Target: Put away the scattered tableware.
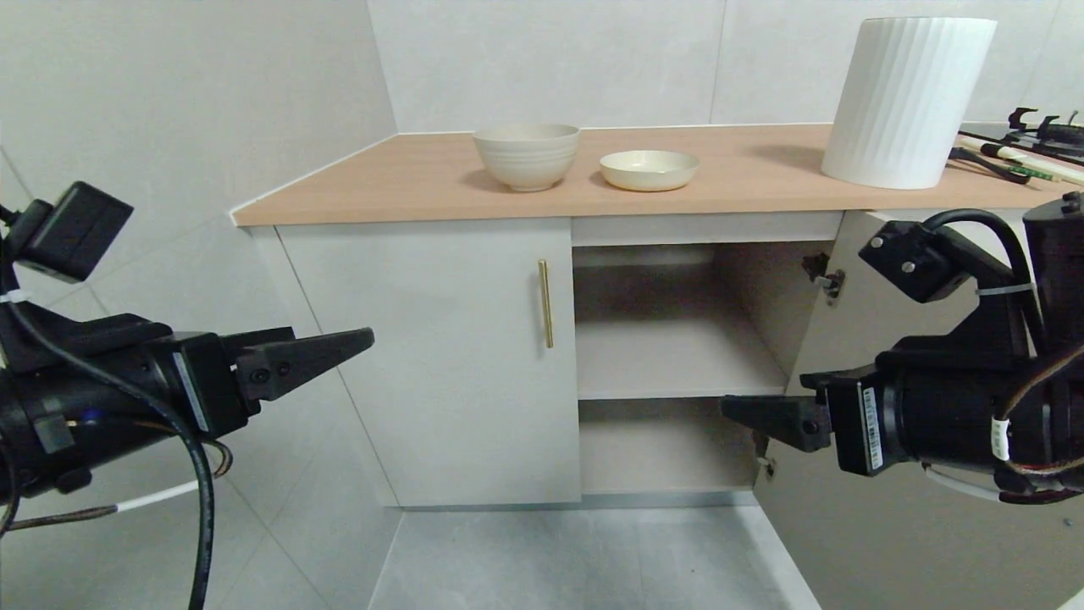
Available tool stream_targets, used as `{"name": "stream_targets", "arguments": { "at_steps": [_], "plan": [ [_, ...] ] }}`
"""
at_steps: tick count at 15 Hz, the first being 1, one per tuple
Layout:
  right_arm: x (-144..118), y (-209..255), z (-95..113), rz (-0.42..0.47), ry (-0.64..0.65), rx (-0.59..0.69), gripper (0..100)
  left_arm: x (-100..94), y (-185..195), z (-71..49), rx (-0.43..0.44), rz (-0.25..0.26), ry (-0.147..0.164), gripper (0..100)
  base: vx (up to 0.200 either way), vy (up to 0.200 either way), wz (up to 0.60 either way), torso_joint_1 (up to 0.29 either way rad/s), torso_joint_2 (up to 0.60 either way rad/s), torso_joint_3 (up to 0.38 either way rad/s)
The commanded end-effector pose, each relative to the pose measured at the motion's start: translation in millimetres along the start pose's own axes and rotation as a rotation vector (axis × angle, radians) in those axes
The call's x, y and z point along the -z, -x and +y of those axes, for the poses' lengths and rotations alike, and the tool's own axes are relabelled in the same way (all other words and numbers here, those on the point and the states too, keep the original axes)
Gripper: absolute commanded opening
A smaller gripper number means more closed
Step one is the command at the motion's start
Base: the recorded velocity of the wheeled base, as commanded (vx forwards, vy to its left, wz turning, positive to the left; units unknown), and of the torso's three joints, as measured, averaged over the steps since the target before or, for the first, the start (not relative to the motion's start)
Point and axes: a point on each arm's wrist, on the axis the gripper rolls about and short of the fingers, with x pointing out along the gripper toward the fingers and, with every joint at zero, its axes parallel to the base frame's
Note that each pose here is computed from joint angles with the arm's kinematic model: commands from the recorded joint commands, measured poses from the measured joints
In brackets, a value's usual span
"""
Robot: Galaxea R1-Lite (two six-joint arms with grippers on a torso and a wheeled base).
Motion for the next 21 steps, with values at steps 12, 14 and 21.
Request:
{"name": "stream_targets", "arguments": {
  "at_steps": [12, 14, 21],
  "plan": [
    [2.1, 5.5, -1.0, -0.006, -0.021, -0.026, 100, -0.2, -0.8, 4.2, -0.021, 0.0, 0.002, 100, 0.183, 0.0, 0.0, 0.003, 0.0, 0.003],
    [2.1, 5.5, -1.0, -0.006, -0.021, -0.026, 100, -1.0, 0.9, 3.6, -0.019, -0.007, 0.0, 100, 0.0, 0.0, 0.0, 0.0, 0.0, 0.0],
    [1.4, 8.8, -1.3, -0.026, -0.015, -0.026, 100, -1.2, 2.4, 2.7, -0.011, -0.01, -0.002, 100, 0.0, 0.0, 0.0, 0.0, 0.0, 0.0]
  ]
}}
